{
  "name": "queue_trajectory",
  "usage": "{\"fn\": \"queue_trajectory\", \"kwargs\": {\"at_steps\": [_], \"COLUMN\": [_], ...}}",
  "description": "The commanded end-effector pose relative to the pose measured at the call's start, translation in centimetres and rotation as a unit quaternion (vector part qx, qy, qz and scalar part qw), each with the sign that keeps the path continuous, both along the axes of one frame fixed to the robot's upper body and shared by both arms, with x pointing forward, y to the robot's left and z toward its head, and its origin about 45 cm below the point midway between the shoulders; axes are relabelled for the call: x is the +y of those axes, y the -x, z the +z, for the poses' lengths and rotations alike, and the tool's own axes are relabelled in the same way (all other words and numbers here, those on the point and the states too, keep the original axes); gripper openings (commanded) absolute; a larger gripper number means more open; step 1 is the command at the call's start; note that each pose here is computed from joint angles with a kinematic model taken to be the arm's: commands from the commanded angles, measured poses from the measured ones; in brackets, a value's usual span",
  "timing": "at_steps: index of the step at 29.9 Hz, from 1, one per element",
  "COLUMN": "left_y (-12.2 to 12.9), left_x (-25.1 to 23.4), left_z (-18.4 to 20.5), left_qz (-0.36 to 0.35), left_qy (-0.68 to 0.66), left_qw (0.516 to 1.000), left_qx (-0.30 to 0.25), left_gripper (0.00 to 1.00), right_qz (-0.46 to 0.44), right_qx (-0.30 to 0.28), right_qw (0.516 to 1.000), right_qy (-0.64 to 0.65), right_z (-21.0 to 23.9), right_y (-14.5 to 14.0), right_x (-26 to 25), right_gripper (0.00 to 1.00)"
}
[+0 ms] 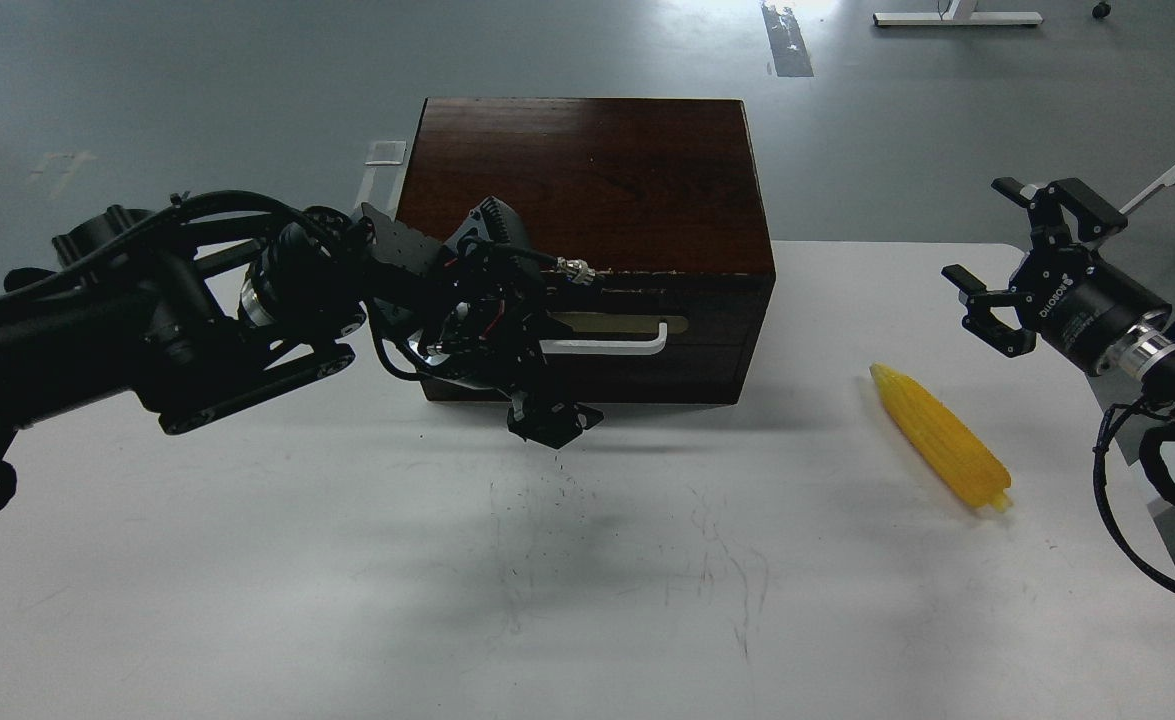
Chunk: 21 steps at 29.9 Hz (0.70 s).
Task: Put corn in drawer with both arms
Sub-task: 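Pull the drawer handle toward the robot with the left gripper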
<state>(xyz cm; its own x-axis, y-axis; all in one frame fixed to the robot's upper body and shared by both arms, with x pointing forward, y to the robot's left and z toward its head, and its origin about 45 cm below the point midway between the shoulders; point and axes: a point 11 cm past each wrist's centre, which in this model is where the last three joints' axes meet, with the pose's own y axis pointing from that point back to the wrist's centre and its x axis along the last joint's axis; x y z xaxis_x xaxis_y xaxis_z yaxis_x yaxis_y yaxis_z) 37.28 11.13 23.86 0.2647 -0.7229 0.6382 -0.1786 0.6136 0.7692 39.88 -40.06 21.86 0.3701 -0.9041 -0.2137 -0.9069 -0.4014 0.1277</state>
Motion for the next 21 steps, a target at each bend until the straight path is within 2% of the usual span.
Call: {"fn": "queue_trajectory", "kwargs": {"at_steps": [1, 9, 21], "left_y": [0.6, 3.1, 5.1], "left_x": [-0.5, -1.9, -1.6], "left_z": [0.0, 0.5, 0.7], "left_qz": [-0.009, -0.052, -0.079], "left_qy": [0.003, 0.018, 0.017], "left_qw": [1.000, 0.998, 0.997], "left_qx": [0.004, 0.014, 0.021], "left_gripper": [0.99, 0.99, 0.99], "right_qz": [0.000, 0.000, 0.000], "right_qx": [0.000, 0.000, 0.000], "right_qw": [1.000, 1.000, 1.000], "right_qy": [0.000, 0.000, 0.000], "right_z": [0.0, 0.0, 0.0], "right_y": [0.0, 0.0, 0.0], "right_x": [0.0, 0.0, 0.0], "right_gripper": [1.00, 1.00, 1.00]}}
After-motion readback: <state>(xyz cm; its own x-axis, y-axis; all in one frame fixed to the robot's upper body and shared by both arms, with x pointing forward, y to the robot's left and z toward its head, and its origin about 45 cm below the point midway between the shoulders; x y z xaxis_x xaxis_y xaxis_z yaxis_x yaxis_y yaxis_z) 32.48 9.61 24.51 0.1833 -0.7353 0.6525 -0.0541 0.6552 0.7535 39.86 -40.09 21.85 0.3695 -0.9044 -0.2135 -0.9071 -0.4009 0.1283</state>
